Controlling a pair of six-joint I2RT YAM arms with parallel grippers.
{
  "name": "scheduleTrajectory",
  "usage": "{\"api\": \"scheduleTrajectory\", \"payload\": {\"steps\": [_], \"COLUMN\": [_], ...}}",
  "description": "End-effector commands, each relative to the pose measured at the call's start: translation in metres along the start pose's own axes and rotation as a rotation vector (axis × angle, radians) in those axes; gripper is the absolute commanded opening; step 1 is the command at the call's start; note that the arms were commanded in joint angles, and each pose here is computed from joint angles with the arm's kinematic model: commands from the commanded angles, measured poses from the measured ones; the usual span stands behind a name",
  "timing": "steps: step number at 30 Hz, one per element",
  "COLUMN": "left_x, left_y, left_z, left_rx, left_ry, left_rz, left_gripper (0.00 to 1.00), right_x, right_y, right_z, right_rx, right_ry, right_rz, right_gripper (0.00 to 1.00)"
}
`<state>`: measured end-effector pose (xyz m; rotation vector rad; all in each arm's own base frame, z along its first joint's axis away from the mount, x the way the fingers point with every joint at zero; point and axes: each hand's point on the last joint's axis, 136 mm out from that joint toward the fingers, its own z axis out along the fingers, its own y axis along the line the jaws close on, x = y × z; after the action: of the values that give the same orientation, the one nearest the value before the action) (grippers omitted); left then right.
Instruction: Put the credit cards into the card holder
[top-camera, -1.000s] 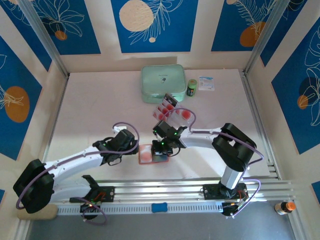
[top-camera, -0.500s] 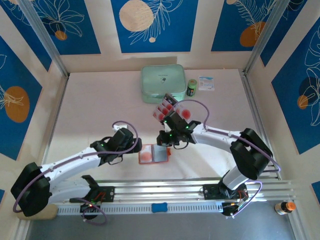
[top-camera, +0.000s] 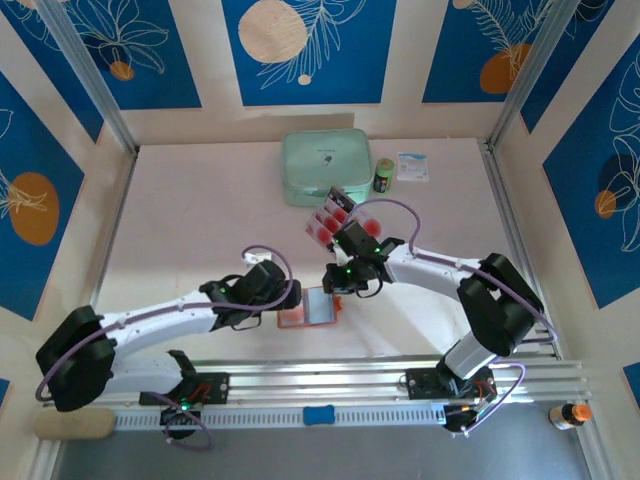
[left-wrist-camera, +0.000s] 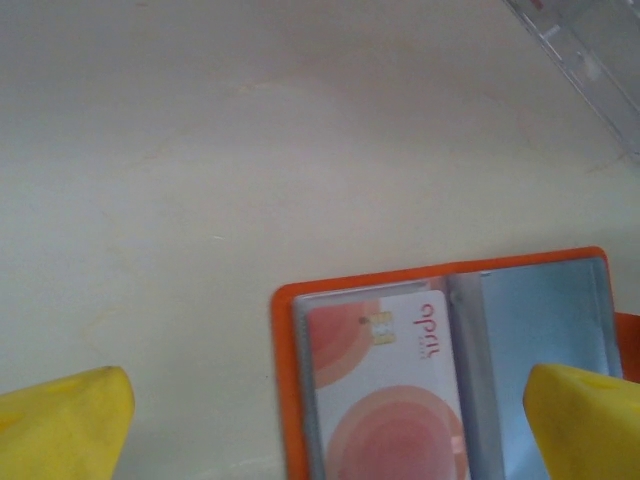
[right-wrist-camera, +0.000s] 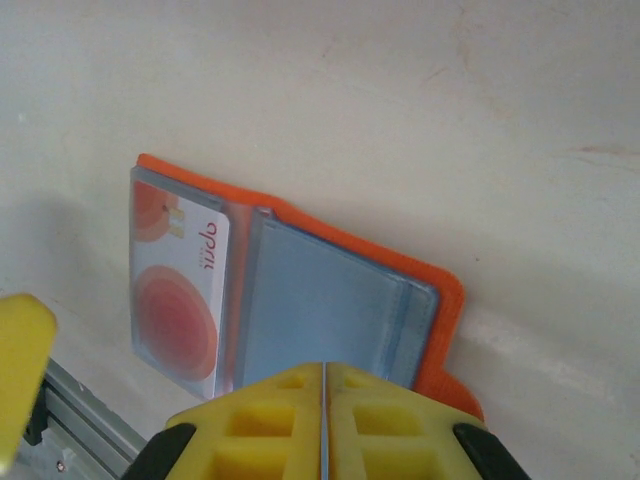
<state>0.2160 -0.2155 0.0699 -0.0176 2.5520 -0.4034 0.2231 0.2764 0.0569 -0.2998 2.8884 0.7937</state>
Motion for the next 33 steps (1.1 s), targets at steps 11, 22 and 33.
{"api": "scheduleTrajectory", "payload": {"steps": [11,22,33], "left_x": [0.008,0.024,0.028], "left_y": [-0.03,-0.014,-0.012], "left_z": [0.013,0.023,0.028], "left_rx": [0.015,-0.035,-0.034], "left_ry": [0.003,0.034,0.04], "left_rz": [0.045,0.077,0.095], "left_gripper": [1.0,1.0,1.0], "right_x": [-0.002,0.005,0.005], "right_y": [0.001,0.003,0.009], "right_z": [0.016,0.035,0.042], "right_rx": [-0.028,-0.07,-0.142], "right_ry": [0.053,0.11,0.127], "right_rz": [-0.009,0.031,0.093], "right_gripper": [0.09,0.09,0.09]}}
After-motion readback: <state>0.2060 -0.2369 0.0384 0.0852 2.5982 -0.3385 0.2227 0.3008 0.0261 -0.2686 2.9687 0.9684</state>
